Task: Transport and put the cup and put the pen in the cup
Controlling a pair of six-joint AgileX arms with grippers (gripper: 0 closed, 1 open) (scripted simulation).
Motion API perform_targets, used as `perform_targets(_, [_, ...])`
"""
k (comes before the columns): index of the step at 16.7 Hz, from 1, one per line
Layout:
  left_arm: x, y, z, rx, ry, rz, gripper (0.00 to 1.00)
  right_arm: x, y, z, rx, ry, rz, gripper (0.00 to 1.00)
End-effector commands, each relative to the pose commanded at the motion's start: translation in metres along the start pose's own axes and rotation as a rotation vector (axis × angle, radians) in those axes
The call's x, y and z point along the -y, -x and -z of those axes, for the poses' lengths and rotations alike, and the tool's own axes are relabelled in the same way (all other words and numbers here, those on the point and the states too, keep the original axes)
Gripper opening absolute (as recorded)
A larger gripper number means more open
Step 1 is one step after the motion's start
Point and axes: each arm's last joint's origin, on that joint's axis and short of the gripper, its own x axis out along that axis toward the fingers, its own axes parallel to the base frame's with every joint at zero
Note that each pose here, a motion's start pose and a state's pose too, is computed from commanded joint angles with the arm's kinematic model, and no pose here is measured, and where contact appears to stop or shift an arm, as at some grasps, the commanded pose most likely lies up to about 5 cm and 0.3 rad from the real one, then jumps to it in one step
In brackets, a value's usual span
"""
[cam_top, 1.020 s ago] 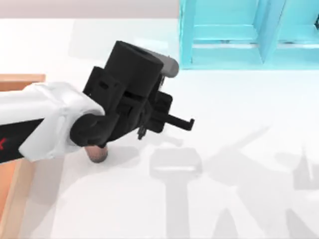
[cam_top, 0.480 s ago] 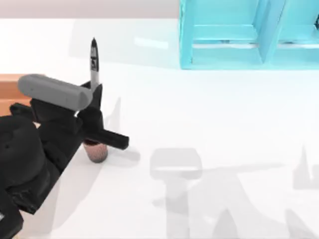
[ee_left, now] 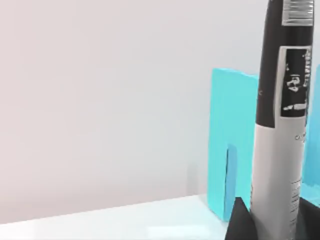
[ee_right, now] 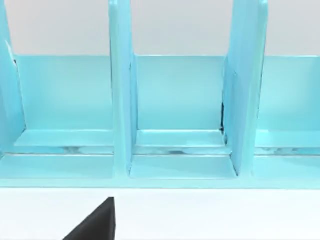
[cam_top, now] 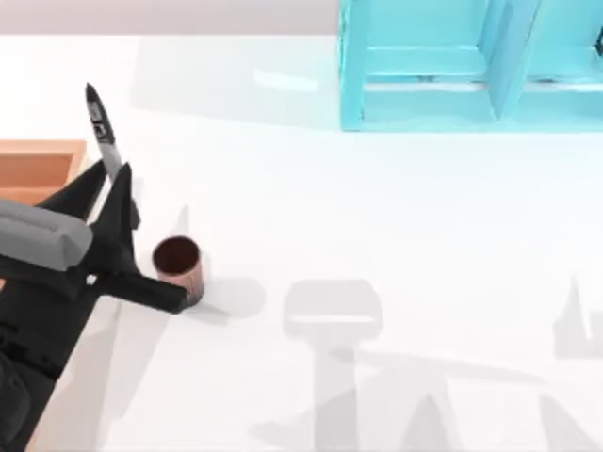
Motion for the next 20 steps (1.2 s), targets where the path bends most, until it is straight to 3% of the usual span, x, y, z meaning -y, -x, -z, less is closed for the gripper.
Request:
perform_targets(9, [0.001, -0.013, 0.000, 0.020, 0.004, 0.002, 0.00, 0.000, 0.000, 0.000, 0.000, 0.000, 0.000, 1.00])
perform_targets(20, [0.000, -0.040, 0.020, 0.000, 0.000, 0.000, 0.00, 0.000, 0.000, 0.000, 0.000, 0.000, 0.000, 1.00])
